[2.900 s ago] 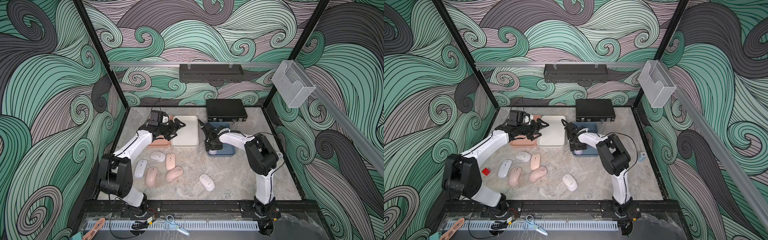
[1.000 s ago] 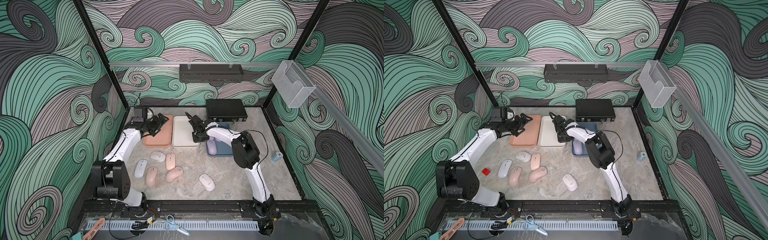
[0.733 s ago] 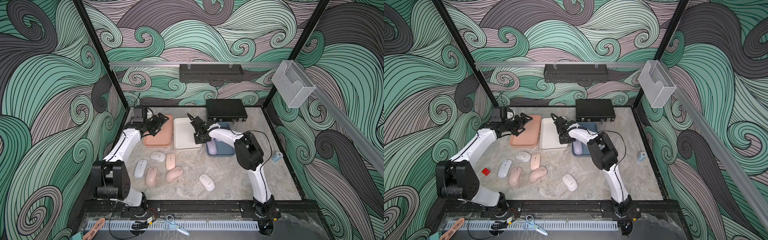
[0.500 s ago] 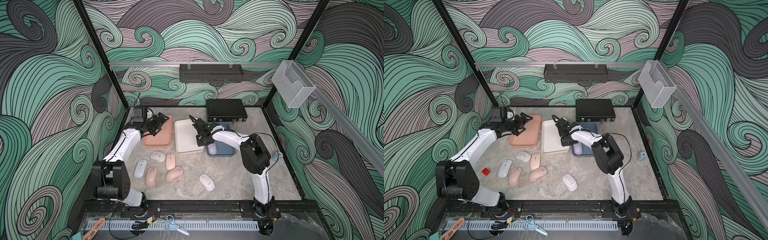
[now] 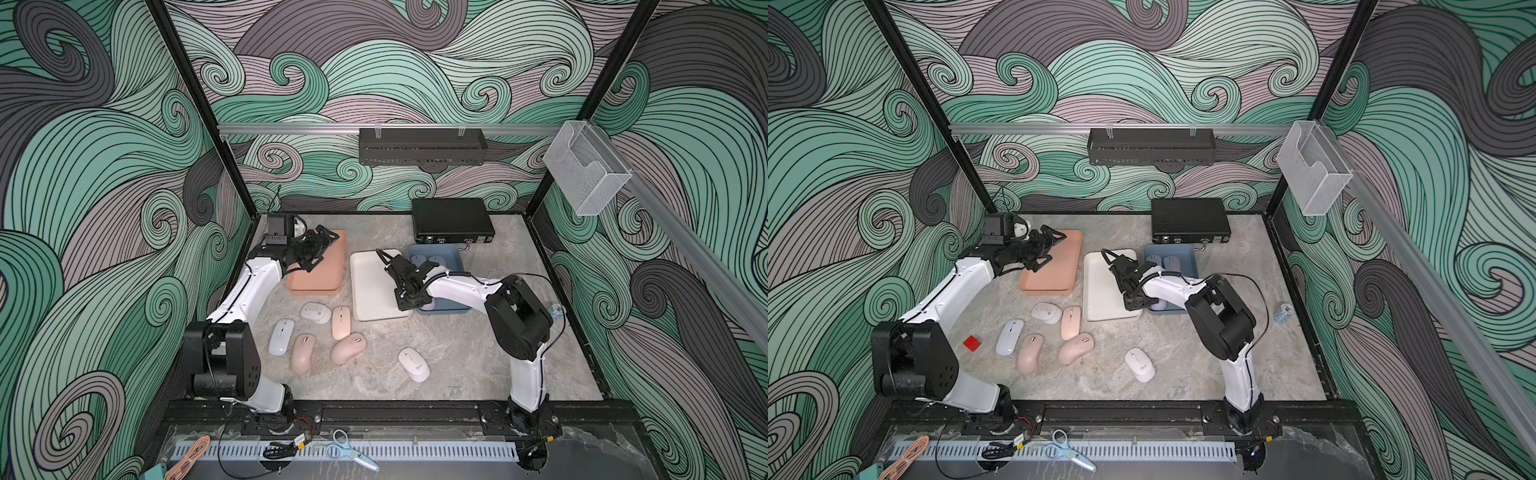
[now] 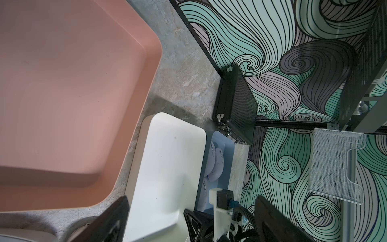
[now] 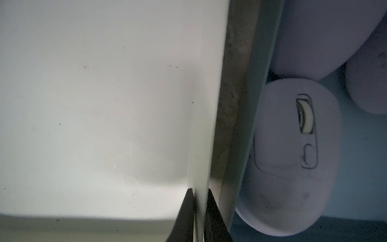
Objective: Place the mice by color into the storage box
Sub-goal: Move the storage box to the center of the board, then adjust the mouse at the center of the board, then pick up the mouse from the center of the board, then place the mouse in the storage box, then pick up the mouse from the center of the board.
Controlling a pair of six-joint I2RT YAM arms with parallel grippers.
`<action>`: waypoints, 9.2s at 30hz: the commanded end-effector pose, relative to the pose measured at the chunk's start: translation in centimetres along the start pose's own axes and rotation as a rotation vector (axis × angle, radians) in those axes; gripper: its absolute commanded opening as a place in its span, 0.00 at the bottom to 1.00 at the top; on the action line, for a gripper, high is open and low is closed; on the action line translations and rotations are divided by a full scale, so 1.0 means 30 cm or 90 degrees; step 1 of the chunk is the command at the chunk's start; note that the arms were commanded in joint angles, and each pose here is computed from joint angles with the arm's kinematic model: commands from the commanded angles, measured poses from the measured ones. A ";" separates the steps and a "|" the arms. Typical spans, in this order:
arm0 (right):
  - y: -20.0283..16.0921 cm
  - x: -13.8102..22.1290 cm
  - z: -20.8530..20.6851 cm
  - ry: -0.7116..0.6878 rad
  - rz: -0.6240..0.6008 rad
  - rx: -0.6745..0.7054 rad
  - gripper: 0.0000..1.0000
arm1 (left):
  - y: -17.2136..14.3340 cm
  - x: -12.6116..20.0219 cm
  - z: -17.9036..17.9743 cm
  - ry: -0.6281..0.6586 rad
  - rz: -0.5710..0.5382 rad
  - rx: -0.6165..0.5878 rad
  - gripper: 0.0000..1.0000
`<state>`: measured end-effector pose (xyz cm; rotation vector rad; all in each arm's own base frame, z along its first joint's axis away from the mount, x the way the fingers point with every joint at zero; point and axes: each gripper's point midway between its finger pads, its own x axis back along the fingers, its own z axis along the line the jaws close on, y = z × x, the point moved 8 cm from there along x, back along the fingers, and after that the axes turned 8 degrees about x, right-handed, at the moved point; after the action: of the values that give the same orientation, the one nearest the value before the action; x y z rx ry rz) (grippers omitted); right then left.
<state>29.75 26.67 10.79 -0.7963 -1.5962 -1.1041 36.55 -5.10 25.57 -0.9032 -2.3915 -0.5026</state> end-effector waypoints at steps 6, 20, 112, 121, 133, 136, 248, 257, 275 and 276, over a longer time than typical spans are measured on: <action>0.009 0.135 0.002 -0.010 -0.037 0.004 0.38 | -0.006 0.016 -0.021 -0.017 -0.004 -0.013 0.92; -0.286 0.392 0.090 0.030 -0.029 0.221 0.72 | -0.008 0.021 -0.020 0.000 -0.003 -0.016 0.92; -0.363 0.127 0.478 0.062 0.019 0.187 0.73 | 0.230 0.222 0.135 0.081 -0.151 0.071 0.93; -0.368 0.081 0.473 0.036 0.018 0.198 0.63 | 0.222 0.209 0.130 0.084 -0.142 0.066 0.93; -0.385 0.029 0.482 0.006 0.017 0.222 0.63 | 0.222 0.211 0.126 0.081 -0.143 0.063 0.93; -0.385 0.030 0.483 0.012 0.013 0.224 0.64 | 0.219 0.212 0.123 0.079 -0.141 0.061 0.93; -0.363 0.606 -0.237 0.144 -0.408 0.046 0.97 | -0.480 0.278 0.517 0.603 0.050 0.003 0.94; -0.379 0.578 -0.246 0.168 -0.393 0.054 1.00 | -0.463 0.162 0.557 0.566 0.044 -0.043 0.98; -0.362 0.562 -0.247 0.154 -0.377 0.051 0.99 | -0.534 0.081 0.605 0.573 0.116 -0.034 0.89; -0.361 0.562 -0.247 0.155 -0.377 0.051 0.99 | -0.541 0.075 0.608 0.574 0.118 -0.034 0.89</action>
<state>17.55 15.35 24.42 -0.1224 -1.6875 -1.4650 17.61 -5.34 10.47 -0.6750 -1.4631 -0.7368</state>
